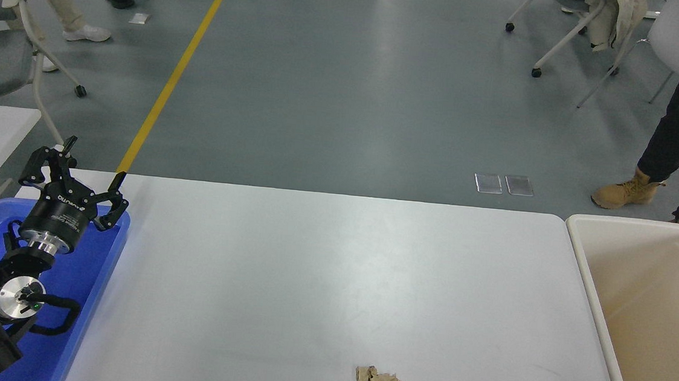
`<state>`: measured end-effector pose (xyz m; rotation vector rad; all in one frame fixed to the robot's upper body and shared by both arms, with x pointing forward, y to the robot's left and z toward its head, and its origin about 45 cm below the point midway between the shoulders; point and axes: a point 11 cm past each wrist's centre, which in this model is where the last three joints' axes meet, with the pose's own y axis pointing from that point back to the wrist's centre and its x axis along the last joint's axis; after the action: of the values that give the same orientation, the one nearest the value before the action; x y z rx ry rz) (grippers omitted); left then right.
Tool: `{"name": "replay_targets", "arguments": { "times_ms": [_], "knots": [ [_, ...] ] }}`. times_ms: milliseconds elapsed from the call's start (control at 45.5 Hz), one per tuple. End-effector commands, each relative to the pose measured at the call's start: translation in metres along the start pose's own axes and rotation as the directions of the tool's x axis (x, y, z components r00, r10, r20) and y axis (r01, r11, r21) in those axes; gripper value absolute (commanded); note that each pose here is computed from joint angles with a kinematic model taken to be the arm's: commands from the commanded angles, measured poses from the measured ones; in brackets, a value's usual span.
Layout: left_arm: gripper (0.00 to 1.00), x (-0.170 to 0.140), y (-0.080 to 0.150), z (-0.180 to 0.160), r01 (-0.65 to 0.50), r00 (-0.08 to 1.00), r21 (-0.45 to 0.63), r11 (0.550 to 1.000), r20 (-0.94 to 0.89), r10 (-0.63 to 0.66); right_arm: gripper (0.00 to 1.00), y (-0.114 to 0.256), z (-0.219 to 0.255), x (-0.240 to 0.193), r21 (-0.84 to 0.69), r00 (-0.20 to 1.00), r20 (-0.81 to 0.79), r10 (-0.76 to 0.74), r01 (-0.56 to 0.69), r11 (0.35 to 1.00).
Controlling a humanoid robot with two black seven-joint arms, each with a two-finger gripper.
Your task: Clean the table surface
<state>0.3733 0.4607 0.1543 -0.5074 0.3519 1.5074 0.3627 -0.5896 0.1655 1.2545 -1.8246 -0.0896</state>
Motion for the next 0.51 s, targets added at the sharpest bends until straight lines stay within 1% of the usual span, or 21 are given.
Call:
{"name": "replay_targets", "arguments": {
  "times_ms": [0, 220, 484],
  "knots": [
    [1.0, 0.0, 0.0, 0.0, 0.0, 1.0, 0.0, 1.0, 0.0, 0.0, 0.99, 0.006, -0.068, 0.05, 0.136, 0.979, 0.188, 0.073, -0.099, 0.986],
    [1.0, 0.0, 0.0, 0.0, -0.002, 1.0, 0.0, 1.0, 0.001, 0.002, 0.99, 0.017, -0.116, 0.078, 0.239, 0.906, 0.42, 0.052, -0.166, 0.957],
    [1.0, 0.0, 0.0, 0.0, 0.001, 1.0, 0.0, 1.0, -0.001, -0.001, 0.99, 0.03, -0.163, 0.097, 0.334, 0.796, 0.604, -0.028, -0.222, 0.916]
  ]
}}
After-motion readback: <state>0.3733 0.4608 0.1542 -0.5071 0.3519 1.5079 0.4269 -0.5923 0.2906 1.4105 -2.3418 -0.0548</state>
